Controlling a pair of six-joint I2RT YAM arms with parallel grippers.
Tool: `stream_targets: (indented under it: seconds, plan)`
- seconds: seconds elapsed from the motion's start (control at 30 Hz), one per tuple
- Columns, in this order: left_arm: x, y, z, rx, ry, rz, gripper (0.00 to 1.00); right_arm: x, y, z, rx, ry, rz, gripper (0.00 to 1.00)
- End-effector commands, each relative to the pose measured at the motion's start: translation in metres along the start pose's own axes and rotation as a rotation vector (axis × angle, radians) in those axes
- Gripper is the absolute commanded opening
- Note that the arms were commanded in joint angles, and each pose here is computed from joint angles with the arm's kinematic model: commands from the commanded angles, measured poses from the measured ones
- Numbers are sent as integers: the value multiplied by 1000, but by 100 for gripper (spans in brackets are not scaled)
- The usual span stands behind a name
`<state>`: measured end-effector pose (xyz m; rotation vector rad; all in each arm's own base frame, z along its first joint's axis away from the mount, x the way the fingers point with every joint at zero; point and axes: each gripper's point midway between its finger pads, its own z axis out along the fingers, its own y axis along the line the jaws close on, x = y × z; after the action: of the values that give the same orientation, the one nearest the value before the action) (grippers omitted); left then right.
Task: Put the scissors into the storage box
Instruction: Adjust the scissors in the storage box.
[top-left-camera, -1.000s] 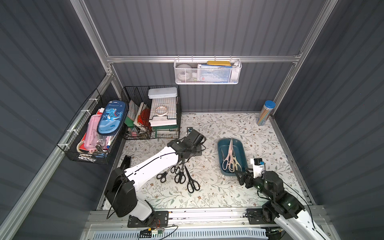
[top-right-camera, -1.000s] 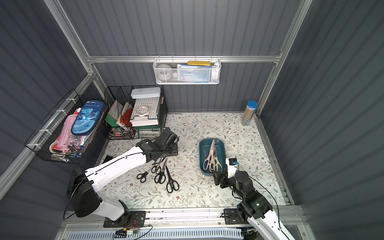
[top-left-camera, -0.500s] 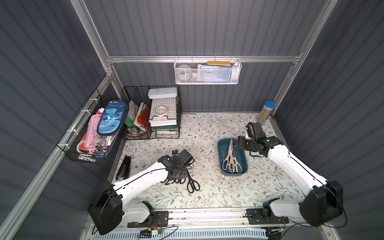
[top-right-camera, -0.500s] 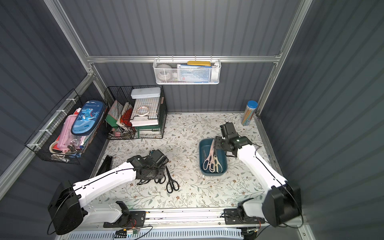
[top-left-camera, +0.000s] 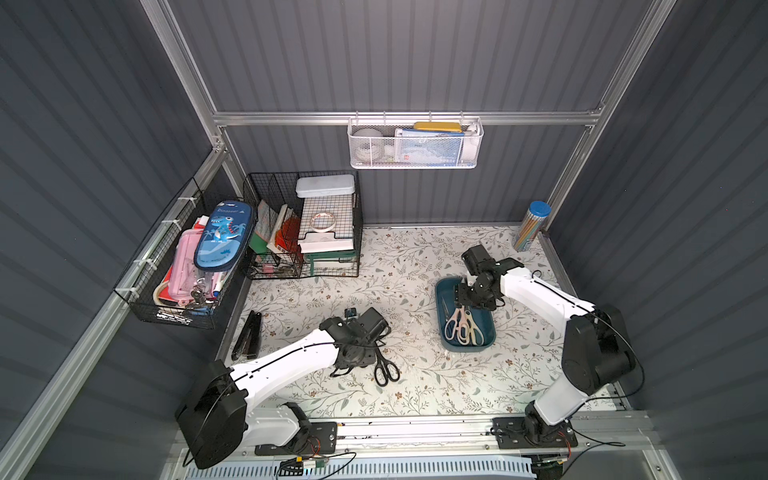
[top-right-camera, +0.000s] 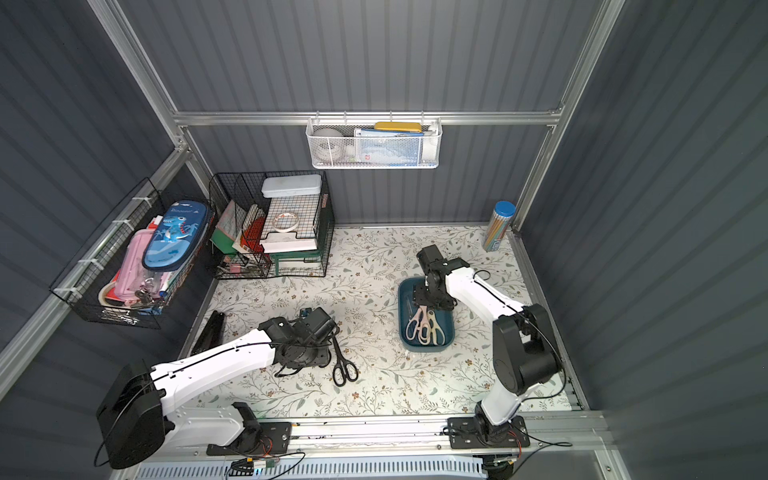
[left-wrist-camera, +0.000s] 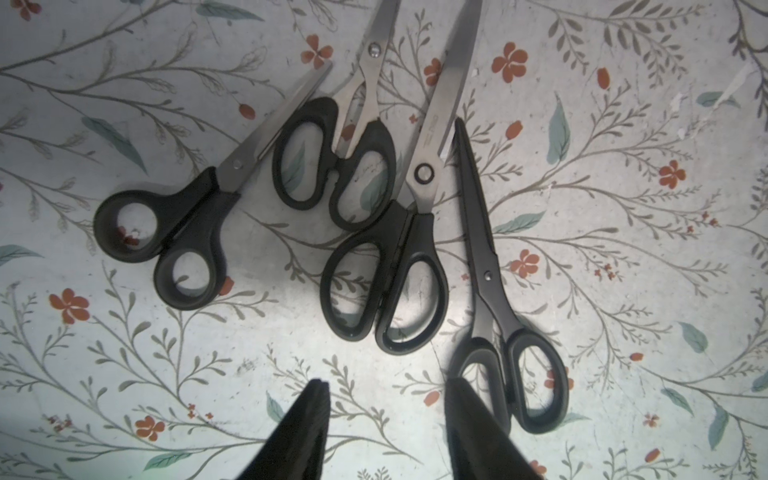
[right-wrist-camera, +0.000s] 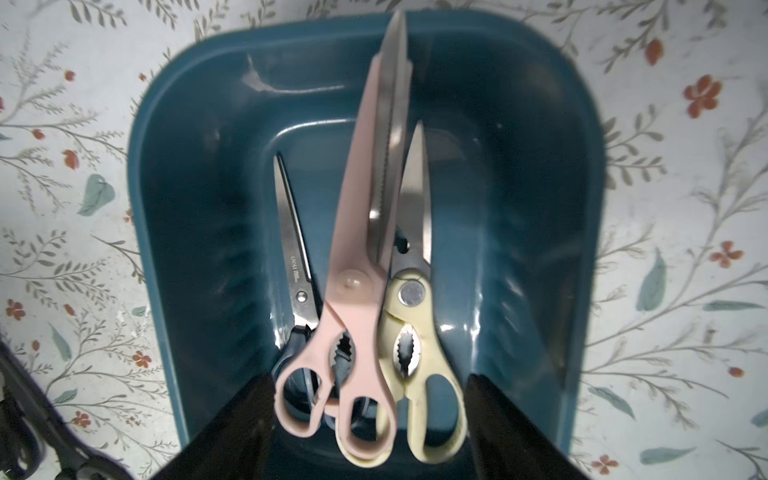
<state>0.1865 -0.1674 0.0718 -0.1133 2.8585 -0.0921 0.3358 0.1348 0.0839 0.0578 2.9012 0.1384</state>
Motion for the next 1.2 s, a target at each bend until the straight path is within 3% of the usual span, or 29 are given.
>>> stream_targets:
  seconds: [0.0,0.13,0.33,0.57,0.97,1.1,1.17]
  plan:
    - [2,3,5,-12,-12,-9,51,-4,16,8,29,11,-40,77]
    - [6,5,8,-16,2,-8,50,-4,14,25,122,50,-39,76]
    - [7,13,6,-8,-32,-38,51,-9,12,30,167,11,-49,70]
    - [6,16,3,-12,-44,-49,52,6,8,43,183,52,-87,51]
    - [2,14,6,-30,-46,-45,52,34,15,27,155,57,-137,30]
    - [3,14,4,-24,-46,-49,53,34,16,11,142,33,-131,38]
    - [4,14,1,-23,-36,-58,53,30,17,0,131,8,-130,37]
